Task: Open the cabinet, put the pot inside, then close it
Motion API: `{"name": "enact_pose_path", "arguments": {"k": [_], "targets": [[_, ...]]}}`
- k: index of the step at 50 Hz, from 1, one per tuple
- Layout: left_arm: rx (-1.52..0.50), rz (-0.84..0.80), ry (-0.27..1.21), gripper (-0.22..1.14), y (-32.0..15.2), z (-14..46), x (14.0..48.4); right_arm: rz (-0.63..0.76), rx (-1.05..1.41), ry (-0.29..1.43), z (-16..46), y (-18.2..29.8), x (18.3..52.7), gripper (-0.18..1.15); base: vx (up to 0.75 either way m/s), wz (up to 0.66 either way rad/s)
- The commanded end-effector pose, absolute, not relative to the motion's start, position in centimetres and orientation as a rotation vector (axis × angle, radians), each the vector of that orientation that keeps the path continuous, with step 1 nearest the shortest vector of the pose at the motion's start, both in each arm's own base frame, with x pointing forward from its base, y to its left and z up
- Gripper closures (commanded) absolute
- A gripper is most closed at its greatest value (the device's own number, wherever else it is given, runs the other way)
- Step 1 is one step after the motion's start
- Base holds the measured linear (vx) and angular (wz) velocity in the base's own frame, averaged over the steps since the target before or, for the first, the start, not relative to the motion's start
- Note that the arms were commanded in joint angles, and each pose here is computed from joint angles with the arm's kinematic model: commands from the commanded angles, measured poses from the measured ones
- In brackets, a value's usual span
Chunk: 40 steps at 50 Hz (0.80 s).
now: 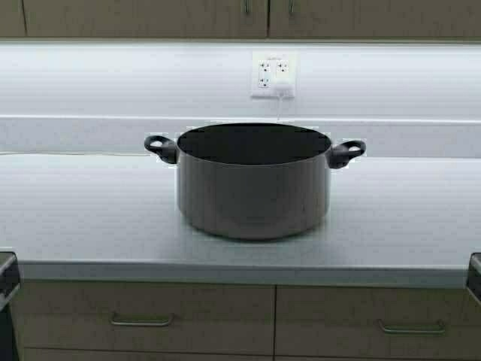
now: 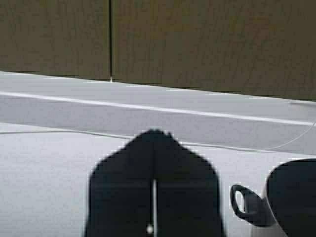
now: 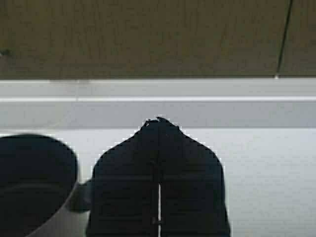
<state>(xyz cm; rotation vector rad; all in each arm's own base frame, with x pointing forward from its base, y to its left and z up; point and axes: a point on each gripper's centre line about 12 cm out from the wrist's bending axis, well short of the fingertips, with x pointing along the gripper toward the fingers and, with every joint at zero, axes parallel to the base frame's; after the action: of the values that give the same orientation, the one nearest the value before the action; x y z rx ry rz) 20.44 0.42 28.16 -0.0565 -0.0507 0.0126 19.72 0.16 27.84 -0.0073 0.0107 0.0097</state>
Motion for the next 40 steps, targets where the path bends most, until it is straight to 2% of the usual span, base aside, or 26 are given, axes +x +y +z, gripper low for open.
{"name": "enact_pose_path", "arguments": {"k": [1,13,17,19,20,21,26,28,30,31,34,36,40], "targets": [[-0.033,0.005,-0.070,0.89,0.3,28.8,20.6,0.011,-0.007,0.009,28.5,0.2,19.8,0.92,0.15,0.03],[-0.030,0.003,-0.062,0.89,0.3,28.5,20.5,0.010,-0.006,0.025,28.5,0.2,19.3,0.92,0.10,-0.01],[-0.024,0.003,-0.048,0.85,0.3,28.1,20.5,0.019,0.014,0.019,28.7,0.3,19.4,0.84,0.06,-0.06],[-0.023,-0.004,-0.036,0.78,0.2,28.0,20.4,0.033,0.037,0.017,28.8,0.6,19.5,0.74,0.04,-0.05],[-0.023,-0.014,-0.028,0.72,-0.1,27.9,20.4,0.046,0.047,0.018,28.8,0.9,19.5,0.66,0.03,-0.03],[-0.025,-0.025,-0.020,0.66,-0.3,27.9,20.3,0.071,0.059,0.019,28.9,1.4,19.5,0.53,0.02,-0.02],[-0.028,-0.145,0.012,0.13,-2.8,28.2,20.0,0.174,0.065,0.010,29.2,3.4,19.2,-0.02,0.01,-0.01],[-0.025,-0.207,0.020,-0.09,-4.0,28.3,19.8,0.231,0.070,0.000,29.7,4.4,18.9,-0.15,0.00,0.00],[-0.022,-0.277,0.024,-0.21,-5.4,28.5,19.6,0.294,0.074,-0.003,30.2,5.6,18.7,-0.15,0.00,0.00],[-0.025,-0.312,0.025,-0.21,-6.1,28.5,19.5,0.325,0.077,-0.003,30.5,6.2,18.6,-0.12,0.00,0.00],[-0.022,-0.419,0.034,-0.12,-8.5,28.7,19.4,0.412,0.075,0.005,31.1,8.0,18.4,-0.04,0.00,0.00],[-0.018,-0.480,0.044,-0.06,-10.0,28.6,19.6,0.461,0.071,0.007,31.3,9.2,18.5,-0.03,0.00,0.00],[0.000,-0.558,0.064,-0.08,-12.5,28.1,20.6,0.512,0.067,-0.006,31.7,10.9,19.4,-0.06,0.00,0.00]]}}
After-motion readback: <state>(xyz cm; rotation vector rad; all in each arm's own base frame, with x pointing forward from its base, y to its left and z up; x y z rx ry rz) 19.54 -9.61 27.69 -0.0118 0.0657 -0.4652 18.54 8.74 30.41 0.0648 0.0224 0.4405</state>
